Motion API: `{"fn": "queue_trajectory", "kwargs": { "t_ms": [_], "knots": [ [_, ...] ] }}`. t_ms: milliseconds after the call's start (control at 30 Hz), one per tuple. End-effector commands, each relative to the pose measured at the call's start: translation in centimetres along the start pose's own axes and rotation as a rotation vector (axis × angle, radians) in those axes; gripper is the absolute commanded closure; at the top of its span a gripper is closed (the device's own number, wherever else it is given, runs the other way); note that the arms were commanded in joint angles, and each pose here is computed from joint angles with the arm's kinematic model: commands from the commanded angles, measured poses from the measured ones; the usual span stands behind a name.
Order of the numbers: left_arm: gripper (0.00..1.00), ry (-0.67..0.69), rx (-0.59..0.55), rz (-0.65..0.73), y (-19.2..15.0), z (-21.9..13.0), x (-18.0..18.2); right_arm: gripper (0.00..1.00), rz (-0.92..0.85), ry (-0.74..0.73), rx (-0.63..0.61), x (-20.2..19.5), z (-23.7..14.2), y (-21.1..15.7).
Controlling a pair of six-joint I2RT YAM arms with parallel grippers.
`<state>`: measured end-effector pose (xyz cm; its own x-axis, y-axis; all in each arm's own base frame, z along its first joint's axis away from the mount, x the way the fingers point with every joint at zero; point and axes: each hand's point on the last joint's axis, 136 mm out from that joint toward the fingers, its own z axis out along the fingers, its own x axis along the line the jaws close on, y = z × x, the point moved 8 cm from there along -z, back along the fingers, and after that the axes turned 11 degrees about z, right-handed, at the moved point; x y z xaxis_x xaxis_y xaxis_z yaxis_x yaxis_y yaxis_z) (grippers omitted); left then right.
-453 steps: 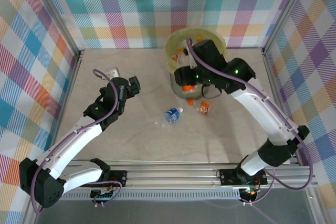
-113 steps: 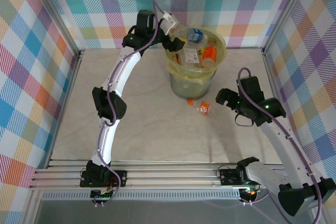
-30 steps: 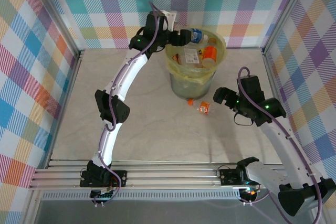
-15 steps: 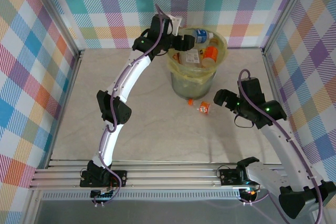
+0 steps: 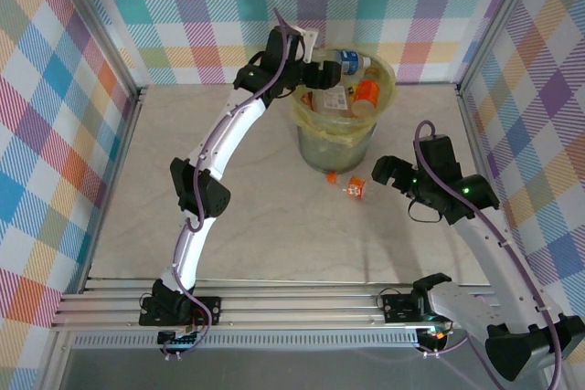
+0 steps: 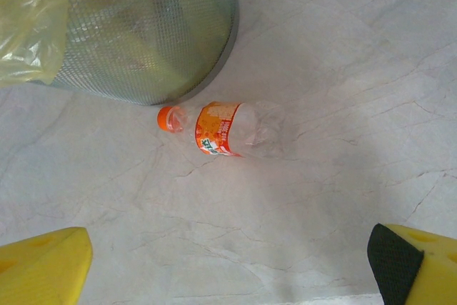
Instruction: Put the plastic bottles in the bin
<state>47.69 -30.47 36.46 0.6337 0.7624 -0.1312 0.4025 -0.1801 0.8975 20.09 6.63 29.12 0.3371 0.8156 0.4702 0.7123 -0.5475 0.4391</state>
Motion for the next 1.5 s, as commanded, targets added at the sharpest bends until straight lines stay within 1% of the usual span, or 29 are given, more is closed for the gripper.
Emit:
{"fn": "queue_trajectory", "kwargs": {
  "t_ms": [0, 167, 333, 500, 567, 733, 867, 933, 1067, 1167, 1467],
  "knots": [
    [0.11, 0.031, -0.050, -0.026, 2.5, -3.8, -0.7, 0.00, -0.062, 0.055, -0.014, 0.5, -0.3, 0.2],
    [0.09, 0.058, -0.042, -0.073, 3.4, -6.8, -1.0, 0.00, -0.113, 0.046, -0.002, 0.4, 0.9, 0.0],
    [0.08, 0.085, -0.023, -0.093, 3.4, -9.2, -1.3, 0.00, -0.162, 0.063, 0.046, 0.8, 3.4, -0.2],
    [0.05, 0.119, -0.087, -0.086, 3.5, -12.9, -1.7, 0.00, -0.225, 0.035, 0.112, 1.1, 6.7, -0.3],
    [0.00, 0.152, -0.103, -0.082, 2.9, -14.4, -1.6, 0.00, -0.242, 0.006, 0.133, 1.1, 8.1, -0.3],
    [0.00, 0.248, -0.184, -0.081, 0.6, -19.5, -1.5, 0.00, -0.267, -0.041, 0.172, 0.9, 11.4, -0.3],
    [0.00, 0.345, -0.233, -0.113, -2.9, -22.7, -1.0, 0.00, -0.269, -0.035, 0.197, 1.1, 13.6, -0.1],
    [0.00, 0.367, -0.249, -0.129, -4.4, -23.9, -0.9, 0.00, -0.264, -0.033, 0.207, 1.0, 14.4, -0.1],
    [0.00, 0.400, -0.244, -0.156, -7.4, -25.4, -0.8, 0.00, -0.251, -0.023, 0.234, 0.6, 15.6, -0.6],
    [0.00, 0.424, -0.231, -0.172, -9.0, -26.0, -0.6, 0.00, -0.244, -0.011, 0.257, 0.2, 16.3, -1.2],
    [0.00, 0.464, -0.177, -0.208, -11.6, -25.6, -0.1, 0.01, -0.220, 0.012, 0.321, -1.0, 17.4, -3.0]
  ]
}}
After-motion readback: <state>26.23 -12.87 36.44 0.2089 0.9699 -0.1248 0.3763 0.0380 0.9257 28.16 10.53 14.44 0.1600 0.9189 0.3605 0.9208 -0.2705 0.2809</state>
